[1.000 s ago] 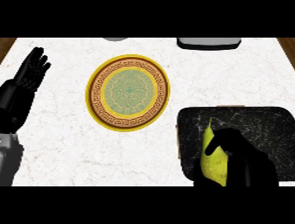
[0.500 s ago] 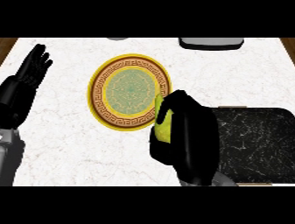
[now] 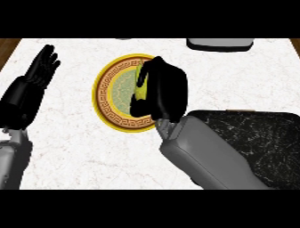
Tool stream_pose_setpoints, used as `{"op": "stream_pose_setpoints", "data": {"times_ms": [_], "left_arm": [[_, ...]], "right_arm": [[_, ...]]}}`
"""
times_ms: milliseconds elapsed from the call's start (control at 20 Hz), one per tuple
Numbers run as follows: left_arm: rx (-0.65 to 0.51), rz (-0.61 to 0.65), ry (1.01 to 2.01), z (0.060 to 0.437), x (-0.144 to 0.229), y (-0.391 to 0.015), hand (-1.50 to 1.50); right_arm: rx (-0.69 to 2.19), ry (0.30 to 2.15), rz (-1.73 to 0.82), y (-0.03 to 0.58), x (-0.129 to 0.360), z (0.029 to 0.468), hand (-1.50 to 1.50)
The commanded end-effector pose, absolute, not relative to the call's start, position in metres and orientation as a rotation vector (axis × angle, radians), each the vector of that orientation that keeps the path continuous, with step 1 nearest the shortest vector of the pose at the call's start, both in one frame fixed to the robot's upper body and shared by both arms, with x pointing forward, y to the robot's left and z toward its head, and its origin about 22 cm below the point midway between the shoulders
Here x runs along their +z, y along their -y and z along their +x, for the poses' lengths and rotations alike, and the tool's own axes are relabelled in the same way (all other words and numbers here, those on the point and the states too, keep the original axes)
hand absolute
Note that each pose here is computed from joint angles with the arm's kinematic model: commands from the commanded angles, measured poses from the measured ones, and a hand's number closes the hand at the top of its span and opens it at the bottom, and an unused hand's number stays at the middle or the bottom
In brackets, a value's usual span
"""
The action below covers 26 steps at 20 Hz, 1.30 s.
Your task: Pick the pear from the tray and place it in the plate
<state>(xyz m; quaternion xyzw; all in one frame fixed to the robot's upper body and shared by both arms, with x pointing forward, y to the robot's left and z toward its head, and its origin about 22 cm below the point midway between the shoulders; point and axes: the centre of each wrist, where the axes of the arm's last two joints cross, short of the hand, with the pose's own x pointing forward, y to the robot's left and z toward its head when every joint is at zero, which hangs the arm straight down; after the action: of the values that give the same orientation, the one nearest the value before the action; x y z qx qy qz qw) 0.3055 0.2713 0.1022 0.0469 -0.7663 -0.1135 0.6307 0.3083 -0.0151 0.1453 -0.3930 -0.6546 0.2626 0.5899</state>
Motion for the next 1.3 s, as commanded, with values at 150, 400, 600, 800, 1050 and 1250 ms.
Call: {"op": "stream_pose_setpoints", "data": {"times_ms": [150, 400, 600, 800, 1050, 1250], "left_arm": [[-0.274, 0.089, 1.766, 0.315, 0.110, -0.263, 0.00], [-0.281, 0.092, 1.768, 0.315, 0.110, -0.262, 0.00], [-0.304, 0.061, 1.776, 0.325, 0.123, -0.255, 0.00], [-0.334, 0.051, 1.784, 0.312, 0.111, -0.253, 0.00], [-0.304, 0.025, 1.787, 0.318, 0.116, -0.244, 0.00], [-0.321, 0.040, 1.785, 0.319, 0.117, -0.245, 0.00]], "right_arm": [[0.556, 1.406, -0.976, -0.007, 0.135, 0.362, 1.50], [0.610, 1.366, -0.967, 0.003, 0.110, 0.385, 1.50], [0.473, 1.300, -0.911, 0.014, 0.091, 0.389, 1.50], [0.425, 1.283, -0.871, 0.027, 0.078, 0.399, -1.50], [0.340, 1.415, -0.776, 0.022, 0.087, 0.399, -1.50], [0.207, 1.517, -0.786, 0.025, 0.095, 0.406, -1.50]]}}
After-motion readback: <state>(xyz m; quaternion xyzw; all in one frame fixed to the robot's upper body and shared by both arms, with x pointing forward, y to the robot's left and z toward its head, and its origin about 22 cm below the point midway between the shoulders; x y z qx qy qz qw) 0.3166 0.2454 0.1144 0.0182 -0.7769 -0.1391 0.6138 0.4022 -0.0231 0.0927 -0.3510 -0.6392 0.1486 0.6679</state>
